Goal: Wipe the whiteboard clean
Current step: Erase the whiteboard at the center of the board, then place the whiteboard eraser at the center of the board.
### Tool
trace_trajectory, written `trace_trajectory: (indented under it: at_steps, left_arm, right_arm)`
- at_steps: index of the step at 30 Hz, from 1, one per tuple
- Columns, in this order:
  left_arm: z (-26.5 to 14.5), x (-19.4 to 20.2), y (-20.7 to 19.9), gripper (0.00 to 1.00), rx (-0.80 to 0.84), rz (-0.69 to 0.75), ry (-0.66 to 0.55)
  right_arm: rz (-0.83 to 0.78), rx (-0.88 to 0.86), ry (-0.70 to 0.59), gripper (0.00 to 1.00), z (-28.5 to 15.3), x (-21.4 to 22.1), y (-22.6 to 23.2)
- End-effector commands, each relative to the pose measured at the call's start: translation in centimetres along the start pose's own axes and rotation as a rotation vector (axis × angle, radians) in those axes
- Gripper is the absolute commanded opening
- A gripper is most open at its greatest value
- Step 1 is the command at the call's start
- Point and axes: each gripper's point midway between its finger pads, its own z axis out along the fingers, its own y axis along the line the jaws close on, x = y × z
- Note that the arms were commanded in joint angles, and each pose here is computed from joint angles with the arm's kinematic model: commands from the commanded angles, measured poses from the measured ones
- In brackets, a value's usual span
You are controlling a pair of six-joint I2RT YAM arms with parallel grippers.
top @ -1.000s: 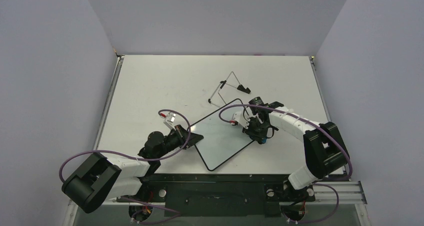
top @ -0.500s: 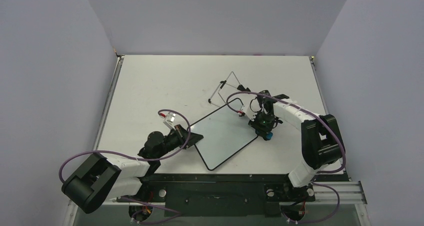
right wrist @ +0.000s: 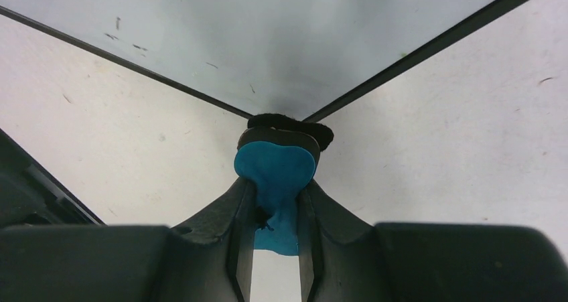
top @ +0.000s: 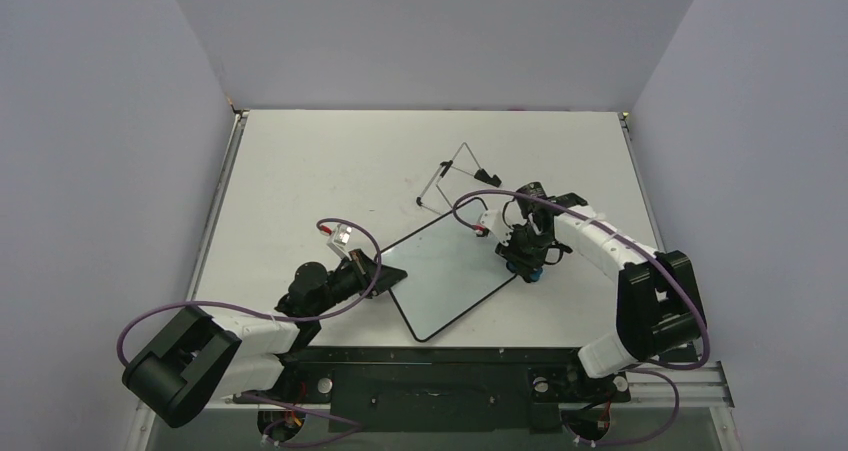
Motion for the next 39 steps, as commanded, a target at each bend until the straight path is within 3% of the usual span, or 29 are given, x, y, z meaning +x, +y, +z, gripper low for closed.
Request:
trace_trajectory:
  at_steps: [1, 8, 14, 16, 20, 24, 28, 31, 33, 36, 39]
  left_arm:
    - [0.3, -2.8, -4.7, 0.00, 0.179, 0.053, -0.086]
    - [0.4, -2.8, -4.8, 0.00, 0.180, 0.055, -0.083]
    - [0.3, -3.0, -5.0, 0.00, 0.182, 0.055, -0.091]
    - [0.2, -3.1, -5.1, 0.00, 0.183, 0.059, -0.098]
    - [0.0, -3.3, -5.2, 0.00, 0.163, 0.089, -0.097]
    - [-0.2, -4.1, -5.6, 0.00, 0.147, 0.157, -0.102]
    - [-0.3, -5.0, -6.3, 0.00, 0.139, 0.251, -0.106]
    - [-0.2, -5.6, -7.2, 0.00, 0.148, 0.300, -0.103]
    - [-0.2, -5.6, -7.8, 0.00, 0.163, 0.328, -0.090]
    - [-0.3, -5.7, -8.9, 0.00, 0.195, 0.368, -0.072]
    - [-0.3, -5.6, -9.1, 0.00, 0.193, 0.393, -0.051]
  right_arm:
    - [-0.038, -0.008, -0.098, 0.00, -1.0, -3.1, 0.1]
    - [-0.188, -0.089, -0.049, 0.00, 2.0, -5.8, 3.9]
    - [-0.395, -0.195, -0.209, 0.00, -0.1, -10.0, 9.9]
    - [-0.365, -0.164, -0.227, 0.00, -0.7, -10.1, 9.0]
    - [-0.148, -0.067, -0.254, 0.00, -1.8, -7.1, 3.4]
    - [0.051, 0.083, -0.152, 0.01, -2.4, 0.8, -2.3]
    - [0.212, 0.101, -0.062, 0.09, -1.5, 6.9, -4.3]
    - [0.278, 0.082, -0.033, 0.17, -0.5, 8.8, -4.7]
    - [0.303, 0.080, -0.033, 0.27, 0.0, 9.0, -4.7]
    - [0.325, 0.080, -0.036, 0.59, 0.1, 8.9, -4.8]
    - [0.339, 0.092, -0.038, 0.71, -0.7, 8.8, -5.2]
